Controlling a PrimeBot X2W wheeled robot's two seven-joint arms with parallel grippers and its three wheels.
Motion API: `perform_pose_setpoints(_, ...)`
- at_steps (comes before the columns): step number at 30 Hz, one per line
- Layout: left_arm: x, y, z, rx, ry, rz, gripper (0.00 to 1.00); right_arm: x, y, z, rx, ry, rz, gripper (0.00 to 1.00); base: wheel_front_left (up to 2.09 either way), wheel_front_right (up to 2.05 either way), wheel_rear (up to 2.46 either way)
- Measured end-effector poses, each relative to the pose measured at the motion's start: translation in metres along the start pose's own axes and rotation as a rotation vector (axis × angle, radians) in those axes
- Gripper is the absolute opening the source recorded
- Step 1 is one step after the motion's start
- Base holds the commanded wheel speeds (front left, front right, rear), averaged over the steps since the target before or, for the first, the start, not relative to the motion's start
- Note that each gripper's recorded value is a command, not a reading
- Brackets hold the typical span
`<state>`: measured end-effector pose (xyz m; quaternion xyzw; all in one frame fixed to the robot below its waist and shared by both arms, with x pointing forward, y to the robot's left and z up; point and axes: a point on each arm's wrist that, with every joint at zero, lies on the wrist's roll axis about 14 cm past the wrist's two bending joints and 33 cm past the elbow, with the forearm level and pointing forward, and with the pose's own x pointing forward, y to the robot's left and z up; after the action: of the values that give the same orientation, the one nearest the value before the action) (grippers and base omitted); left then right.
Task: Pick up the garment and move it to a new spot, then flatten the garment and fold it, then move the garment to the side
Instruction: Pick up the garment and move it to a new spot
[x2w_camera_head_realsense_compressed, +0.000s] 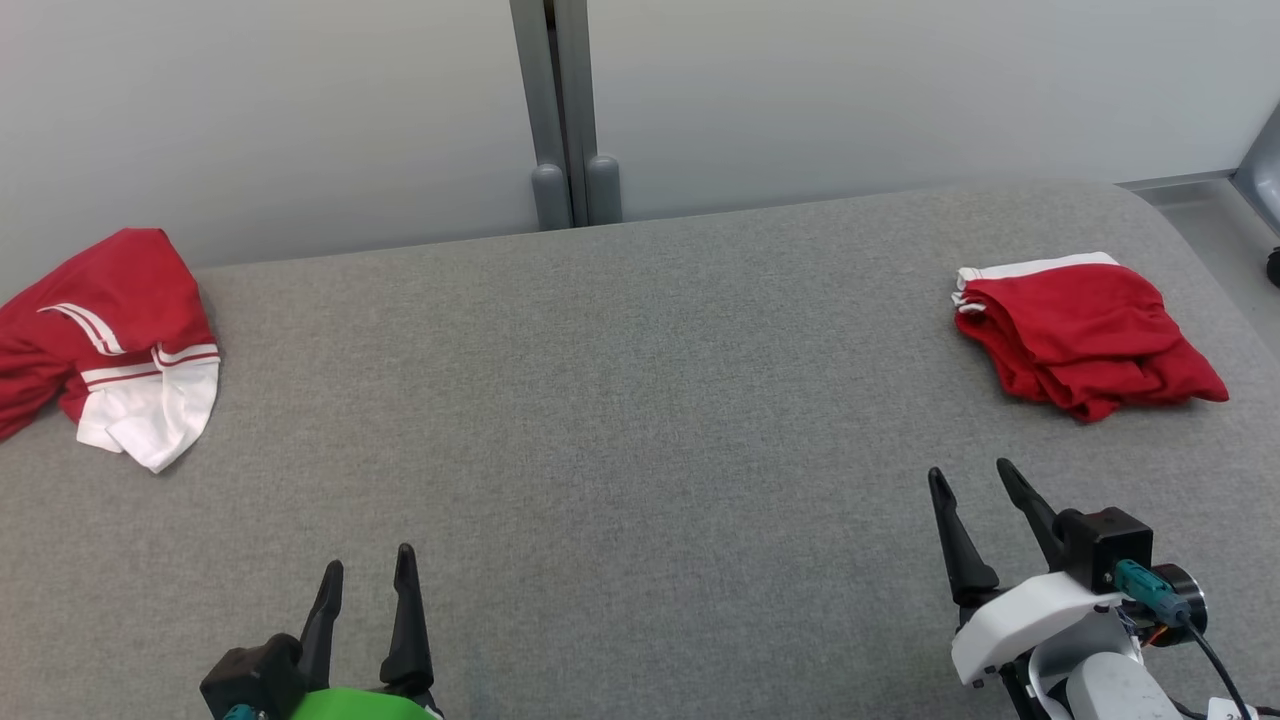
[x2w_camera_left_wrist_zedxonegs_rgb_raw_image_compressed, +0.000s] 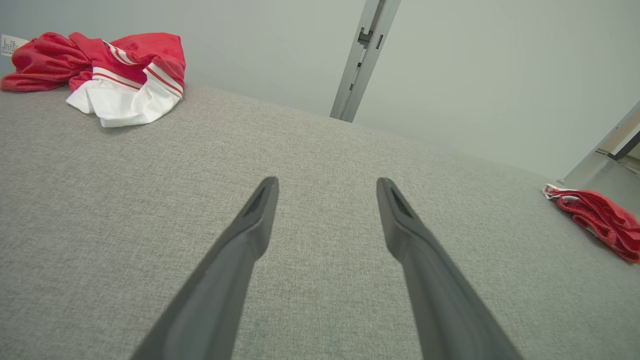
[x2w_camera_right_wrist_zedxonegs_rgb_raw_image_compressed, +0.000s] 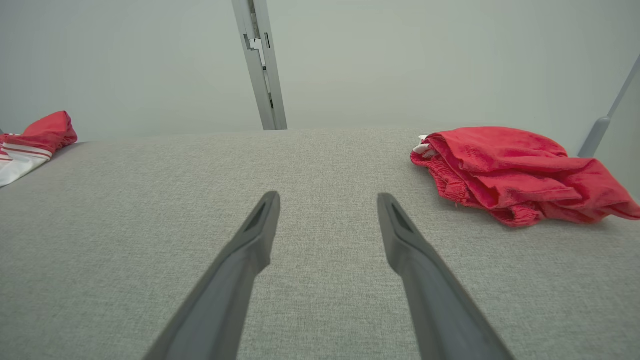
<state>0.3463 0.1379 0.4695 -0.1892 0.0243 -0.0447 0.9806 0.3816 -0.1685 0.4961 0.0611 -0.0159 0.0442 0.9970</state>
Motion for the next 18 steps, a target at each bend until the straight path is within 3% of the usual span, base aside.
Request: perform_pose_setpoints(18, -0.014, 0.016, 0.010, -0.005, -0.038, 0.060, 1.00, 0.014, 0.019, -0.002, 0.001, 0.002, 0.055, 1.00, 0.00, 0.00, 0.00)
